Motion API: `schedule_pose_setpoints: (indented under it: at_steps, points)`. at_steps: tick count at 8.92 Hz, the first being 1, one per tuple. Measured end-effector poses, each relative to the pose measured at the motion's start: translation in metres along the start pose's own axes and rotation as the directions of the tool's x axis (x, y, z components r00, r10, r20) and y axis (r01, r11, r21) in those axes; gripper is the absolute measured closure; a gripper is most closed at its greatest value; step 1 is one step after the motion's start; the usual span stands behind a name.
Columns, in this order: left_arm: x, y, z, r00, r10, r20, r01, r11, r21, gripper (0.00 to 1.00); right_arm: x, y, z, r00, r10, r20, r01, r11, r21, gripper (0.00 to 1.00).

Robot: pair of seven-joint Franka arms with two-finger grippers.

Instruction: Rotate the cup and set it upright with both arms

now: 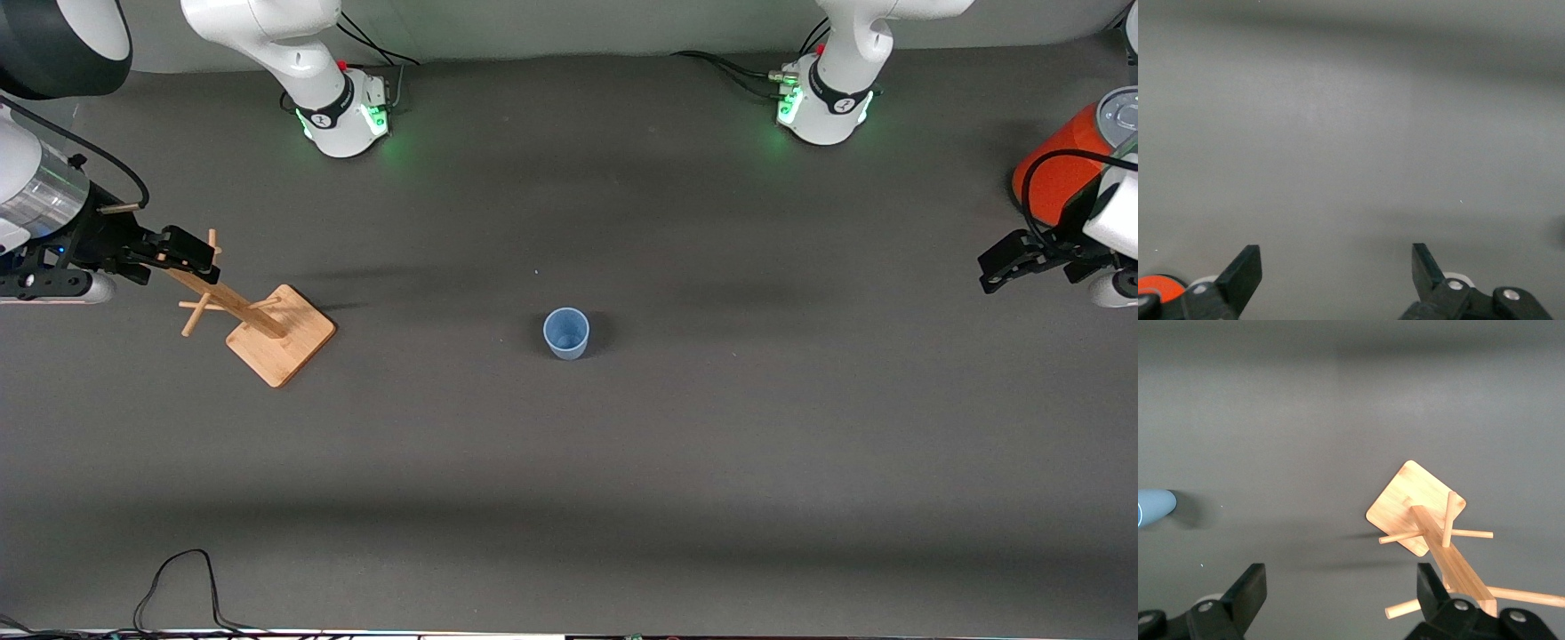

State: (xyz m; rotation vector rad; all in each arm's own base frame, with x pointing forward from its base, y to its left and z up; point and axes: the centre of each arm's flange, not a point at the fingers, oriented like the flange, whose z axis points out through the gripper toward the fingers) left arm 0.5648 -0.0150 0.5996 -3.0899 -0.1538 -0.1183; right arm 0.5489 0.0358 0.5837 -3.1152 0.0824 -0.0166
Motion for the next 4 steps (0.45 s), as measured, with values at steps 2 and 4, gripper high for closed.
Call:
schedule_pose_setpoints:
  at_steps: [2,4]
  points:
    - [0.0018,0.0009,0.0037,1.0,0.0,0.007,0.0,1.0,-0.001,0.0,0.0,0.0,0.0,1.0,0.0,0.0,0.0,1.0,0.0,0.0]
    - [0.0029,0.0013,0.0032,1.0,-0.001,0.005,0.001,1.0,-0.003,0.0,0.0,0.0,0.0,1.0,0.0,0.0,0.0,1.0,0.0,0.0]
